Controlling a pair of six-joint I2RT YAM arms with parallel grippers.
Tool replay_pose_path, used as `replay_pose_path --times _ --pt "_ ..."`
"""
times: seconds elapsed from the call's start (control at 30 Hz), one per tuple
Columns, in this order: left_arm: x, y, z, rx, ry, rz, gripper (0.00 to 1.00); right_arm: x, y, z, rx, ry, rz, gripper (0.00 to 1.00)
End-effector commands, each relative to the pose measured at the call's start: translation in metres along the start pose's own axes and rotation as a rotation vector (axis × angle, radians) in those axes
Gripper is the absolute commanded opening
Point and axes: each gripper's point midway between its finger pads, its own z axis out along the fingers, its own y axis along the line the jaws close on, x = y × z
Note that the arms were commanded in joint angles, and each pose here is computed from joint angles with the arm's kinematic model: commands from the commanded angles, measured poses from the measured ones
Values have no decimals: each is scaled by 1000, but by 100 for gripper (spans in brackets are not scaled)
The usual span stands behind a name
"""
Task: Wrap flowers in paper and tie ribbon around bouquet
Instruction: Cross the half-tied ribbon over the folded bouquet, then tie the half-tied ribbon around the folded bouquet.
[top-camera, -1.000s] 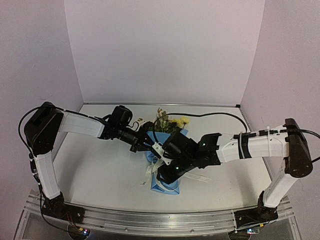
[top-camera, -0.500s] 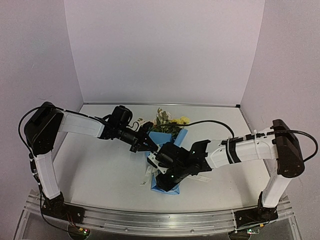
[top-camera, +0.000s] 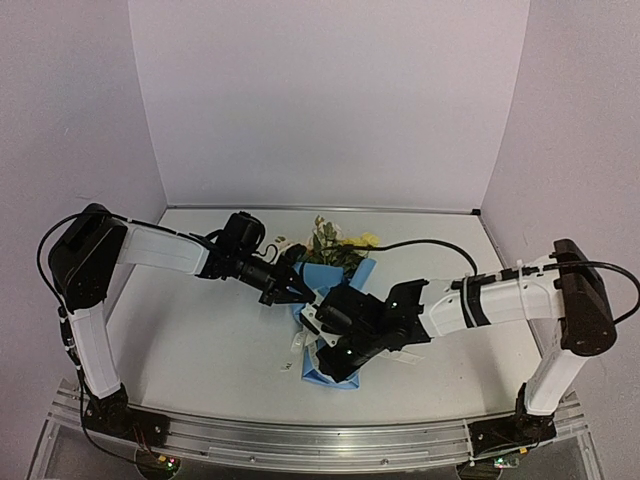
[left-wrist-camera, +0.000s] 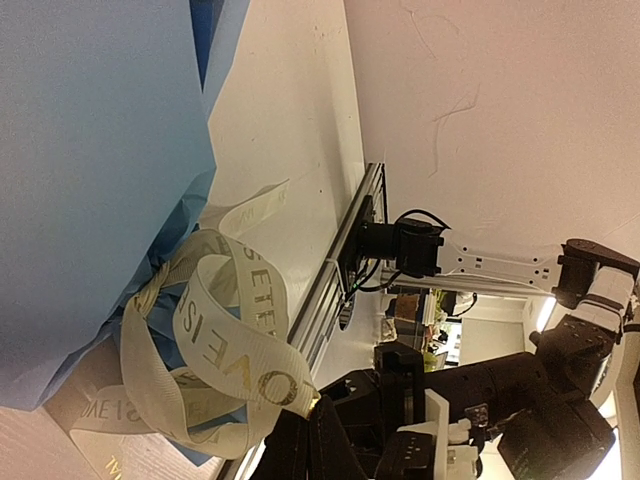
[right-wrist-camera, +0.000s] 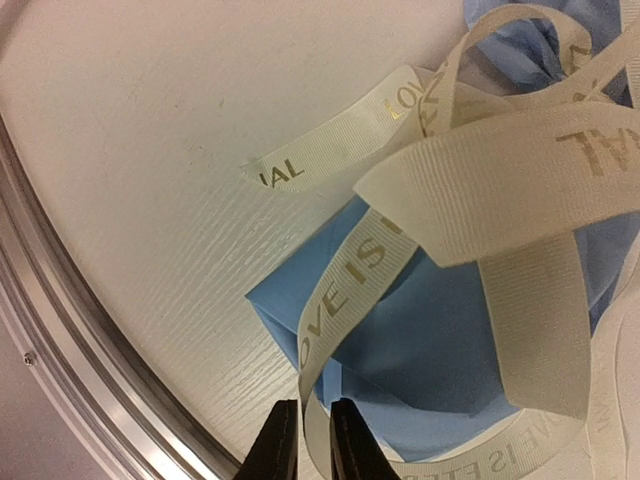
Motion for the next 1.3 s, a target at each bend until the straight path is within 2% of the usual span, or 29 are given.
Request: replay_pose_path --times 0.0,0.1,0.2,0.3,0.7,0.8,1.07,1.27 --pt "-3 -1 -1 -1 -3 28 0 -7 3 -18 -10 -46 16 13" --pt "-2 -1 -1 -1 -2 31 0 -4 4 -17 -16 -35 24 14" --pt "-1 0 -1 -2 -1 33 0 -5 4 -12 -13 -27 24 20" --pt "0 0 -1 -3 1 33 0 -6 3 -8 -2 -25 19 21" --pt "0 3 0 -5 3 29 0 -5 7 5 -12 4 31 16" --pt "0 4 0 -4 4 29 0 -7 9 3 -16 -2 31 12" --pt "1 21 -3 -80 -14 20 0 -16 5 -24 -9 -75 45 1" --pt "1 25 -5 -112 -30 34 0 -21 1 -39 -3 -108 74 0"
